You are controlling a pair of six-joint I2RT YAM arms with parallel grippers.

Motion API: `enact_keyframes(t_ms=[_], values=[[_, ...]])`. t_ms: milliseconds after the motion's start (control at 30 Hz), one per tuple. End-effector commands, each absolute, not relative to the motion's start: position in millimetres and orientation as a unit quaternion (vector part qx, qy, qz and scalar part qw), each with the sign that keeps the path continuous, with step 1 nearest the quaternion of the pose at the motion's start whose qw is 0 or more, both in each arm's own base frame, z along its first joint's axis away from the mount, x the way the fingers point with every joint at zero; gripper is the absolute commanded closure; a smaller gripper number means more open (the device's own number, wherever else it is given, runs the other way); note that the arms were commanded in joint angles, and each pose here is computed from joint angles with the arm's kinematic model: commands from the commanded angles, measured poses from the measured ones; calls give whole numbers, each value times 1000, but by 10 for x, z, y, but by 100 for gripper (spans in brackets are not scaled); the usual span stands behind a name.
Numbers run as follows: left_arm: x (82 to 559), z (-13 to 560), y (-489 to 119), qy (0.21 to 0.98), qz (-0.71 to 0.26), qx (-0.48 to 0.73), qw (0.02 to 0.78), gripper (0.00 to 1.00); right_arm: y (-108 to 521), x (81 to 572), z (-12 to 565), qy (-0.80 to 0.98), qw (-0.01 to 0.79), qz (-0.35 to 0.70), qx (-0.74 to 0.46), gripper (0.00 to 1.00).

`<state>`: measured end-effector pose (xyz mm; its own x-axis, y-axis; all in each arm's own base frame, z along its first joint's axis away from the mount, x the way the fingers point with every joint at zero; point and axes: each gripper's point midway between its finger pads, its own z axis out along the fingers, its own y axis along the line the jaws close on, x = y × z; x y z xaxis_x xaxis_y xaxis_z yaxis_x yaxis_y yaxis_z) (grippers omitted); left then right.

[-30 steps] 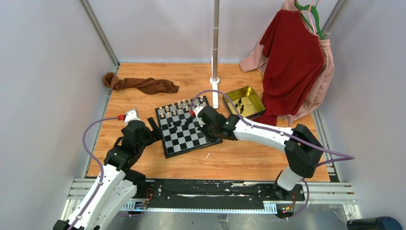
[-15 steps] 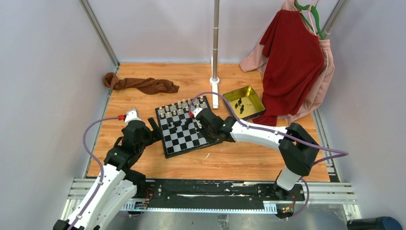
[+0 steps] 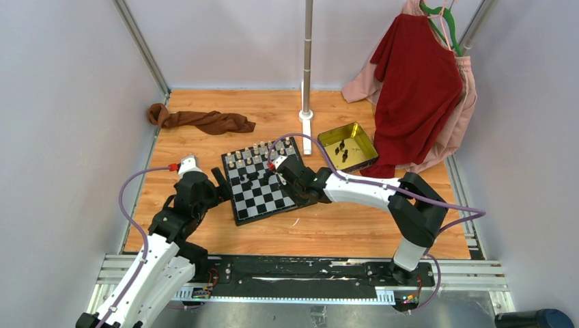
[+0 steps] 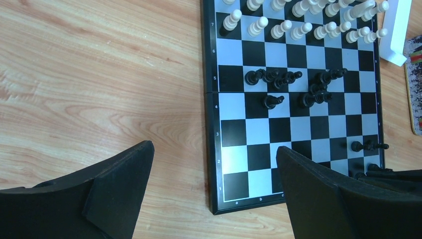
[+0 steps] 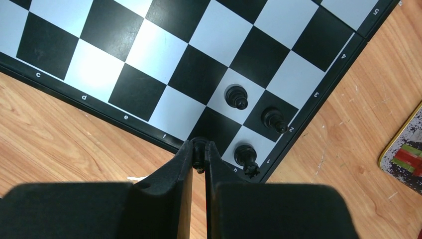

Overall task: Set up the chess pieces on the board
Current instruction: Place the chess piece on the chessboard.

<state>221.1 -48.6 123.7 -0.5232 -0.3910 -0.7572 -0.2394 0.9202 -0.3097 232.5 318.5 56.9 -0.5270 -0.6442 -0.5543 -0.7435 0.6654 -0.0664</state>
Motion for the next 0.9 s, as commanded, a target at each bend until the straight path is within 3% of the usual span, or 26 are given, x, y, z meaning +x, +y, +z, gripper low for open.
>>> enact_keyframes(t_ms=[0, 867], values=[[2221, 1208, -520, 870, -86, -170, 454, 0, 3169, 2354, 524, 875, 275, 86, -389, 100], [2220, 1158, -534, 875, -83, -166, 447, 0, 3140, 2456, 443, 881, 268, 92, -379, 100]])
